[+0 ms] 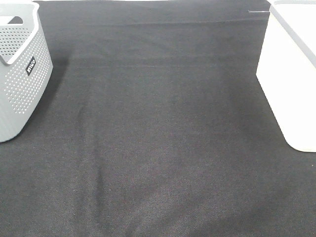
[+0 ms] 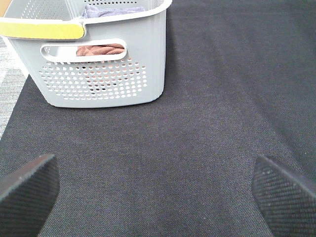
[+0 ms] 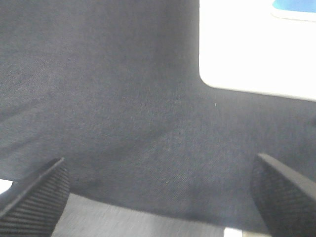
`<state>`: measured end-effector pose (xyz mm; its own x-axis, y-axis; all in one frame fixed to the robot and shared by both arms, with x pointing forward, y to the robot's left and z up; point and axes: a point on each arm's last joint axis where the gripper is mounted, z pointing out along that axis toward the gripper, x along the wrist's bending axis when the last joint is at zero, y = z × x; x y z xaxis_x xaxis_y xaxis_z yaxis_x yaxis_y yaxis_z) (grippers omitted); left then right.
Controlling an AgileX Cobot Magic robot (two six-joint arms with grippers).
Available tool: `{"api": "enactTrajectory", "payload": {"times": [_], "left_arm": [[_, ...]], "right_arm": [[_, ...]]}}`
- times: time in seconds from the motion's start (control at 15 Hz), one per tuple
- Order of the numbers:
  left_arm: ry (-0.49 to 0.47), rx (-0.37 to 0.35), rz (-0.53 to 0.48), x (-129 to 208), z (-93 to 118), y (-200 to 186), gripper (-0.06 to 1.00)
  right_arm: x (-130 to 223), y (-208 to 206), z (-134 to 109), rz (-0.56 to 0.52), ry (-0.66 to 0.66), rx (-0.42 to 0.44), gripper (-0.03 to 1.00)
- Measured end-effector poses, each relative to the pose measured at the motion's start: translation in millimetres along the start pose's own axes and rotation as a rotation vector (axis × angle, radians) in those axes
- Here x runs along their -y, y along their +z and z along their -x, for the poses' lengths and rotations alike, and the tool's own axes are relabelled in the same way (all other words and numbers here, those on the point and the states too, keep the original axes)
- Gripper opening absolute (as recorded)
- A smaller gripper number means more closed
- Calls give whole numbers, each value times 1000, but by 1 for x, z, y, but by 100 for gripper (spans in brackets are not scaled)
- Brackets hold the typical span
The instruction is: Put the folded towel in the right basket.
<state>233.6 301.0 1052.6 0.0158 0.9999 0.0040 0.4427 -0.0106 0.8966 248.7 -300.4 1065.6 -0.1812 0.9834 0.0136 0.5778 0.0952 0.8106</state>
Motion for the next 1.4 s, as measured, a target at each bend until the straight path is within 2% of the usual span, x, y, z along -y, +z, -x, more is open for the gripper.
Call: {"api": "enactTrajectory", "payload": {"times": [0.13,0.2,0.6,0.67,0.93,1.4], "left_arm": [[0,0,0,0,0,0,99],[0,0,0,0,0,0,99],[0,0,0,0,0,0,99],[0,0,0,0,0,0,99],[0,0,0,0,0,0,99],[0,0,0,0,0,0,99]], "right_arm": [[24,0,1,63,-30,-2,96],[30,4,1,58,-33,-2,96],[31,7,1,66,-58,-1,96],[31,7,1,68,-47,16,96],[31,6,0,66,96,228,96],[31,6,0,65,111,251,96]]}}
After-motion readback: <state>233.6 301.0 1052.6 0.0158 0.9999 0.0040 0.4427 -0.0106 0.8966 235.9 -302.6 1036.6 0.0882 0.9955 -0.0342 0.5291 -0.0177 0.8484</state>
